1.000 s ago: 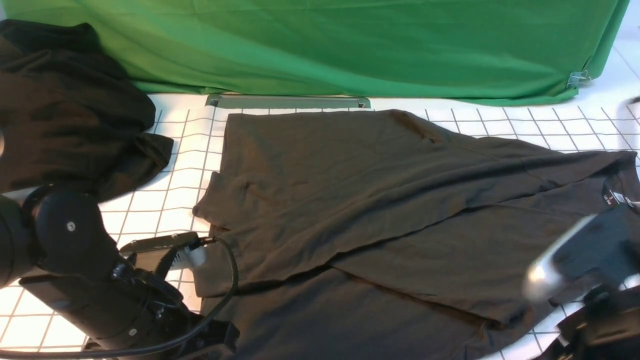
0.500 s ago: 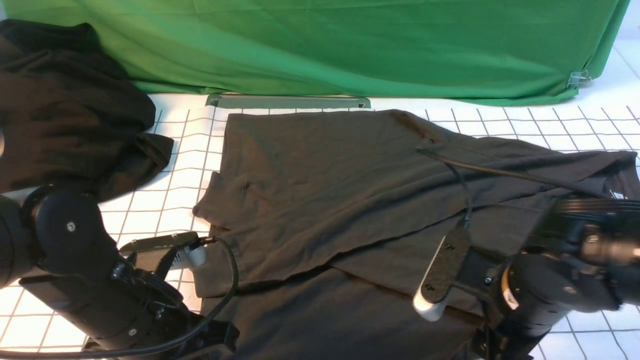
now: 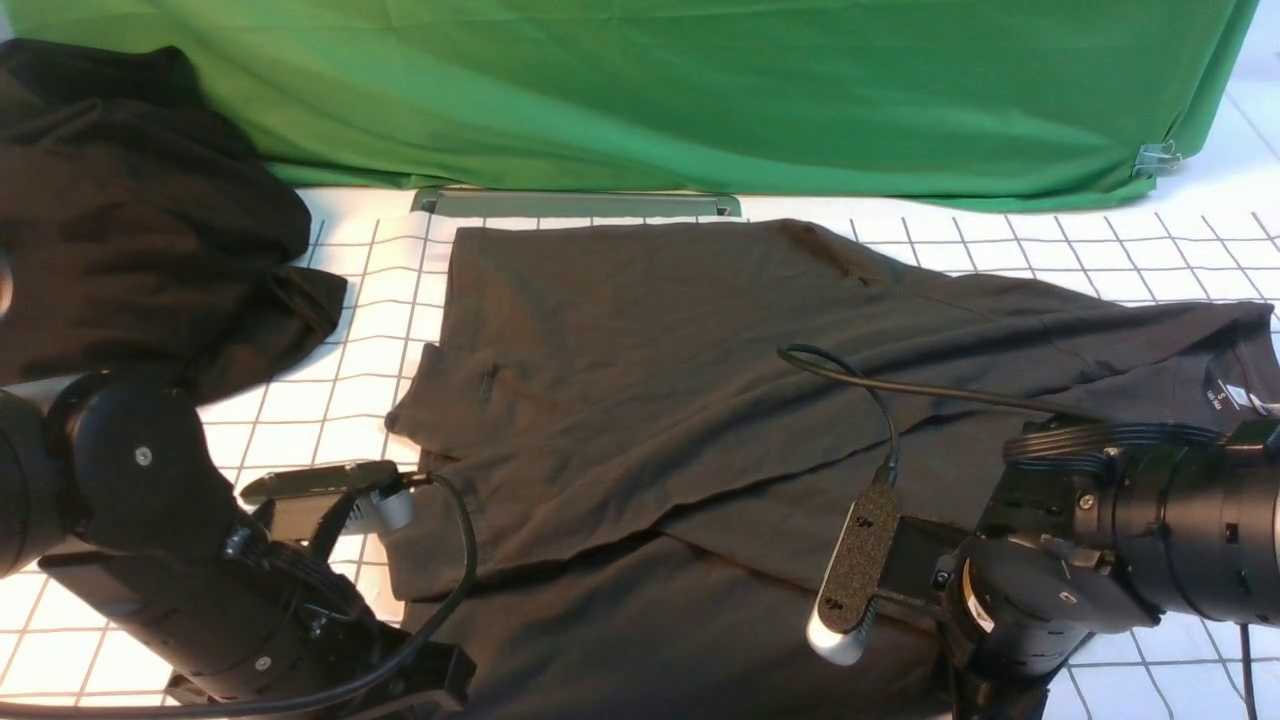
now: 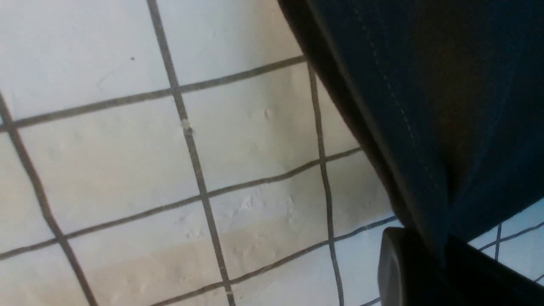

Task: Fold a long-sleeved shirt over a white checkered tablecloth.
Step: 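Grasp the near edge of the shirt at its hem and shoulder corners, then fold the black garment in half by bringing its near edge over to the far edge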

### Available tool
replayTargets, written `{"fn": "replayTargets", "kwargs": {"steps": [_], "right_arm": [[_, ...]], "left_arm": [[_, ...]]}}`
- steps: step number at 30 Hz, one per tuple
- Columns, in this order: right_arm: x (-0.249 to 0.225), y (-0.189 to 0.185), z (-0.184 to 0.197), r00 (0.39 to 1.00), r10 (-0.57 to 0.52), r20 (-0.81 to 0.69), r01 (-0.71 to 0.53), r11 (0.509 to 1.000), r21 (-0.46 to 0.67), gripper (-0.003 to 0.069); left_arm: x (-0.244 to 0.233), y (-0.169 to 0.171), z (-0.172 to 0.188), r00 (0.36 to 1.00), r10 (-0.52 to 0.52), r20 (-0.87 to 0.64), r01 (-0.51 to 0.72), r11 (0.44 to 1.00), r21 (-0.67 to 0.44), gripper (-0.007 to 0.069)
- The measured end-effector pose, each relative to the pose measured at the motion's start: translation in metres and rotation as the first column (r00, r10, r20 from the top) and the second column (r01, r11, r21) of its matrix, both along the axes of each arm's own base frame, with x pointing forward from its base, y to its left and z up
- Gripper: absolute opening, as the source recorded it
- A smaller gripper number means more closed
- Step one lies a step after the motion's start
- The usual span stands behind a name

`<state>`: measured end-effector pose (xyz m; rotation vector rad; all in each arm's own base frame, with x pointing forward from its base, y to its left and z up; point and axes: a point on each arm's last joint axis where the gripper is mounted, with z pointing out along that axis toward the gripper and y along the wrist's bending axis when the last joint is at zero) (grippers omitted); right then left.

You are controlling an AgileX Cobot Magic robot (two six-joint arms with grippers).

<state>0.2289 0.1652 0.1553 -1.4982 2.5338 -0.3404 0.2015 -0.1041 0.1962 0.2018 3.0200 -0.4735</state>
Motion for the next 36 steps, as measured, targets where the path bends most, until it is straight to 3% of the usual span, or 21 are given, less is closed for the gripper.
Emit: {"fn": "replayTargets", "kwargs": {"steps": [3, 7, 14, 22, 30, 36], "right_arm": [[0.0, 0.0, 0.0, 1.0, 0.005, 0.003, -0.005, 1.0, -0.002, 0.011], [0.0, -0.001, 0.002, 1.0, -0.003, 0.004, 0.003, 1.0, -0.005, 0.0029], [-0.003, -0.006, 0.043, 0.997, -0.06, 0.043, 0.059, 0.998, 0.018, 0.0023], [0.008, -0.012, 0.09, 0.984, -0.142, 0.109, 0.134, 0.988, 0.078, 0.0021], [0.064, -0.03, 0.118, 0.938, -0.318, 0.136, 0.278, 0.927, 0.25, 0.002], [0.114, -0.036, 0.129, 0.909, -0.398, 0.128, 0.337, 0.878, 0.34, 0.002]], "left_arm": [[0.0, 0.0, 0.0, 1.0, 0.0, 0.0, 0.0, 1.0, 0.0, 0.002], [0.0, 0.0, 0.003, 1.0, -0.004, -0.002, 0.004, 1.0, -0.003, 0.002], [0.001, -0.003, 0.041, 0.998, -0.039, 0.047, 0.041, 0.998, -0.043, 0.002], [0.016, -0.009, 0.094, 0.976, -0.031, 0.216, 0.054, 0.993, -0.103, 0.002], [0.058, -0.014, 0.105, 0.951, 0.118, 0.287, -0.072, 0.983, -0.166, 0.002], [0.115, 0.012, 0.103, 0.916, 0.296, 0.269, -0.237, 0.944, -0.23, 0.002]]}}
